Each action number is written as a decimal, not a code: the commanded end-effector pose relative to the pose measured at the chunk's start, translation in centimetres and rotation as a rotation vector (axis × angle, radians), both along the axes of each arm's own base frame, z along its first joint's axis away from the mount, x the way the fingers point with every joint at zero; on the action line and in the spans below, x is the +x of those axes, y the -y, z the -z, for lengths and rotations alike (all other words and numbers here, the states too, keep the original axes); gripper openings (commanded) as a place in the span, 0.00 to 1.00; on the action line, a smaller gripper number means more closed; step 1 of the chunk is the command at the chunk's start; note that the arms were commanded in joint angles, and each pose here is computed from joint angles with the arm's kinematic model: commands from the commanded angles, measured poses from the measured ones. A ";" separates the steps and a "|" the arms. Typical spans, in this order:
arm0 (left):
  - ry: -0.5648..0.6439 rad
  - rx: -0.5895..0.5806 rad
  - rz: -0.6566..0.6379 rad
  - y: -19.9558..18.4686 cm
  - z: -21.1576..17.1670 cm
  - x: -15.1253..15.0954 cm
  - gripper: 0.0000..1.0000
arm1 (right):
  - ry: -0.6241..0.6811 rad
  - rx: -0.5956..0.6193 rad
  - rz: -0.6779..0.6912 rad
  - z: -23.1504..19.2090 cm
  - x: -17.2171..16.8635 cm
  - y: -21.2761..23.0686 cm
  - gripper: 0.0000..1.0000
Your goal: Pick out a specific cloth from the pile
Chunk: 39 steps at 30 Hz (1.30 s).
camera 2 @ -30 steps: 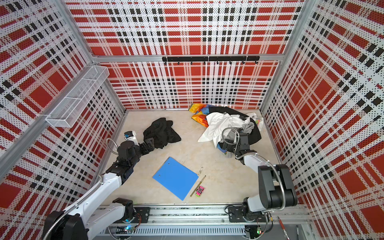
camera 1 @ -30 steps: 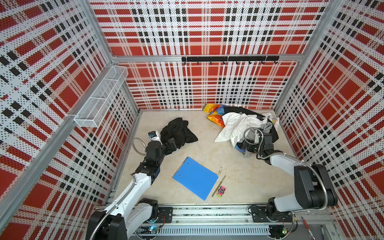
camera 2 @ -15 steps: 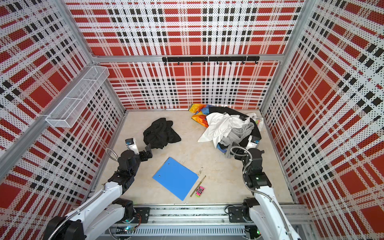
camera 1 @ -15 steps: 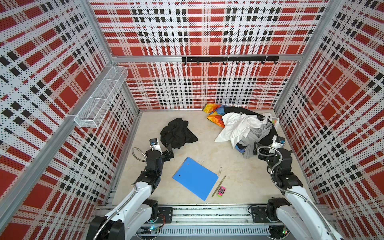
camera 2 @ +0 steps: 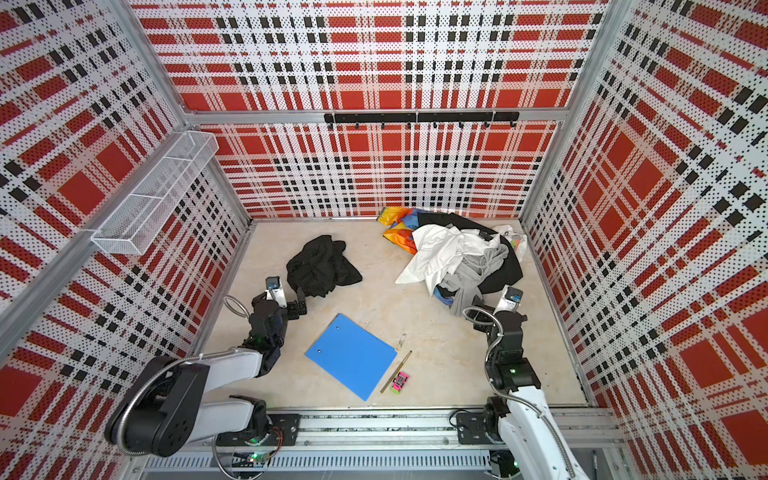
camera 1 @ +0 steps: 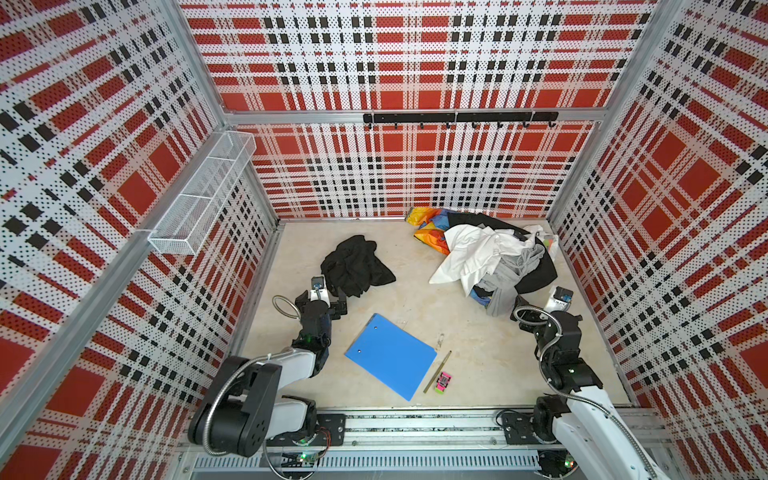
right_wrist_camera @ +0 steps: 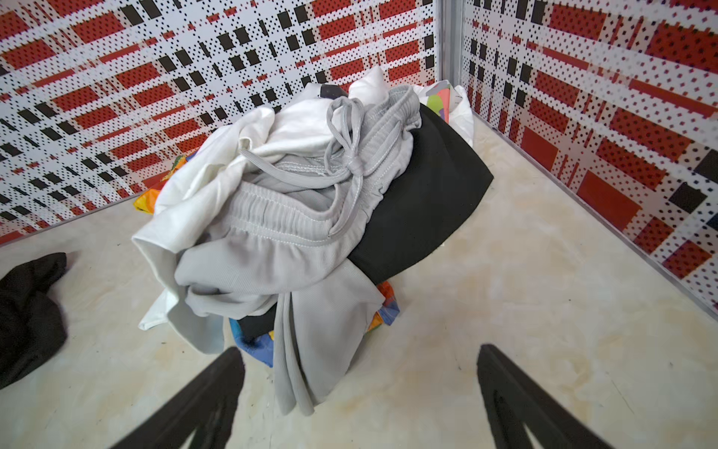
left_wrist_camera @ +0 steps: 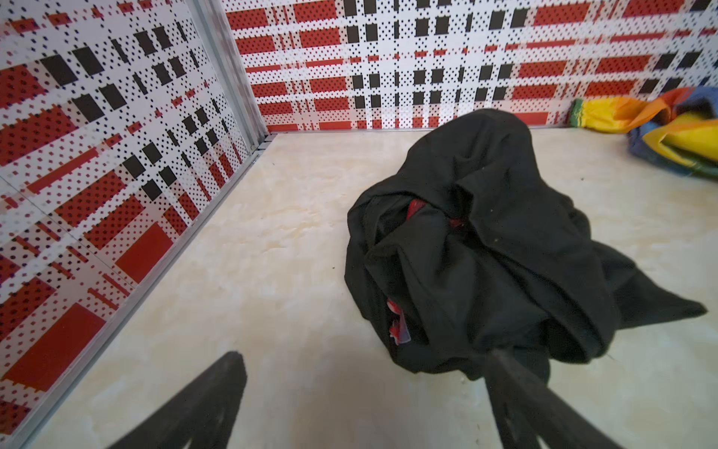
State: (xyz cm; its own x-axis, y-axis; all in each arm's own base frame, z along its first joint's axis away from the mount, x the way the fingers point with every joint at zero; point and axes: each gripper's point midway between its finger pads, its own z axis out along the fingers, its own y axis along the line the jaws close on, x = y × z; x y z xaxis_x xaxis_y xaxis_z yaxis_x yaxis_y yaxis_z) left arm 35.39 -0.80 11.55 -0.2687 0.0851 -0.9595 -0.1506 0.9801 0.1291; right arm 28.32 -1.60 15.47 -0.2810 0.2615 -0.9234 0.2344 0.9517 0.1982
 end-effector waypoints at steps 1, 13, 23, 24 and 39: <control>0.212 0.061 0.001 -0.3 -4.8 1.3 0.99 | 0.092 -0.090 0.006 -2.5 0.7 0.5 1.00; 0.208 -0.058 0.084 -1.2 -2.3 2.4 0.99 | 0.202 -0.199 -0.016 -2.6 1.1 0.5 1.00; 0.155 -0.109 0.064 -2.2 -1.7 4.0 0.99 | 0.254 -0.278 0.027 -1.8 2.2 1.6 1.00; 0.157 -0.109 0.065 -2.2 -1.8 4.0 0.99 | 0.262 -0.280 0.028 -1.8 2.4 1.6 1.00; 0.156 -0.106 0.062 -2.2 -1.7 4.0 0.99 | 0.354 -0.248 0.047 -0.8 6.3 2.4 1.00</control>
State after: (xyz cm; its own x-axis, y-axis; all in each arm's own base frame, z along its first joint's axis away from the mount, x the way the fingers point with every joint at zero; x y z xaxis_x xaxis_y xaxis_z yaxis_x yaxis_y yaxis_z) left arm 39.26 1.43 12.70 -0.1310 0.0017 -0.9914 -0.1011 0.9948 0.0151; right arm 34.07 -4.07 12.71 -0.1052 0.0157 -0.9943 0.2535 0.9673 -0.0115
